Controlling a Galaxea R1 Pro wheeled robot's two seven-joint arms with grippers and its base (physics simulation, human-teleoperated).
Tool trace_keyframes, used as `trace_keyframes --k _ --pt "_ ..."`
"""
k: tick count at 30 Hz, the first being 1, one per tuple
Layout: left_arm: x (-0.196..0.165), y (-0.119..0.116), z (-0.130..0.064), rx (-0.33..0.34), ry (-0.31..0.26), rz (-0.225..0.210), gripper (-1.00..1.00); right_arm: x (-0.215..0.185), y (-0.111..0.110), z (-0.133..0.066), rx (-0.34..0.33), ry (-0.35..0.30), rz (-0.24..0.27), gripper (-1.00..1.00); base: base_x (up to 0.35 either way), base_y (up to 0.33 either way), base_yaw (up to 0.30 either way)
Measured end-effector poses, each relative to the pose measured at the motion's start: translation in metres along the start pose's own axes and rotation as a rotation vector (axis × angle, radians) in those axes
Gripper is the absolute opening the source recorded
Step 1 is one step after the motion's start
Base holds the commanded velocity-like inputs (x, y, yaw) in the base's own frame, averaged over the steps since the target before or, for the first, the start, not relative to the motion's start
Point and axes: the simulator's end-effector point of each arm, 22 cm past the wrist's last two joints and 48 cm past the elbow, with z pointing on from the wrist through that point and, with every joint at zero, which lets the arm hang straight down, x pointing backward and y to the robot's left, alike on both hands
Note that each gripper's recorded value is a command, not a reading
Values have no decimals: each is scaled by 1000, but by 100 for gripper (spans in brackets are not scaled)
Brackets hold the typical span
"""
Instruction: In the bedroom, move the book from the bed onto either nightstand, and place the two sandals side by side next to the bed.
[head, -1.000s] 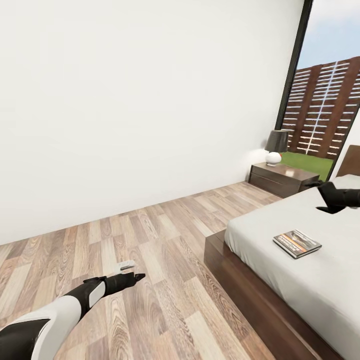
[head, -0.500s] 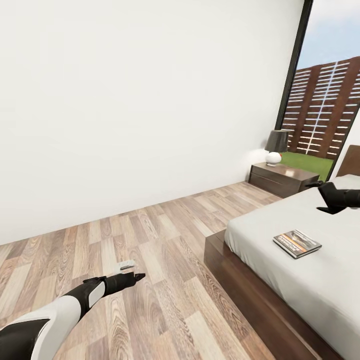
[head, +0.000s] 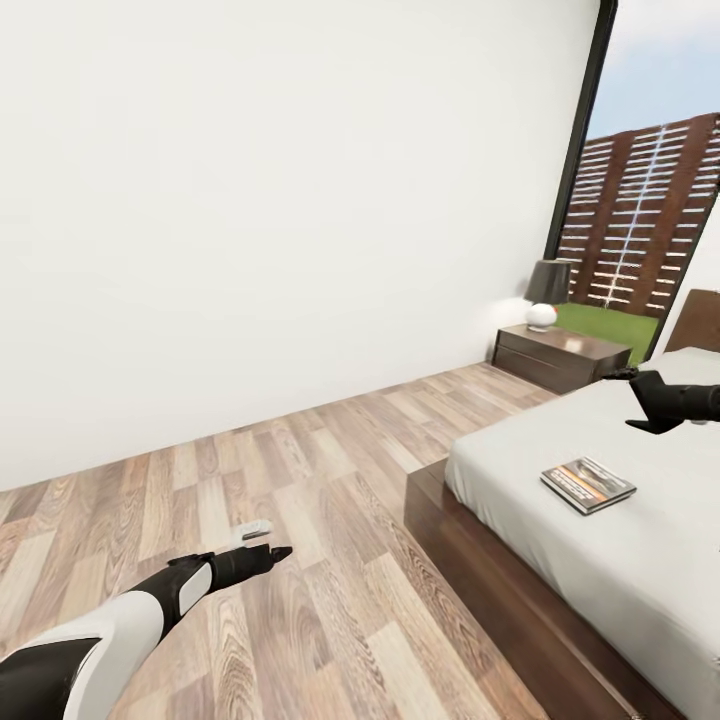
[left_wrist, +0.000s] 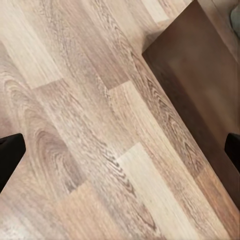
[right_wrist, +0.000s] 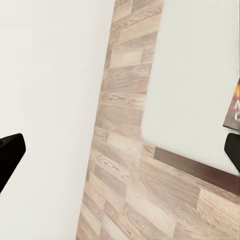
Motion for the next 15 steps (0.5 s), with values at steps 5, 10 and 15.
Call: trace_keyframes --k 5,10,15 --pt "0 0 0 0 0 0 100 2 1 1 -4 5 2 100 0 0 -219" --pt "0 0 0 0 0 -1 100 3 1 2 -7 7 2 100 6 2 -247" --pt "0 1 0 -4 -1 0 100 4 1 2 -7 9 2 100 95 68 -251"
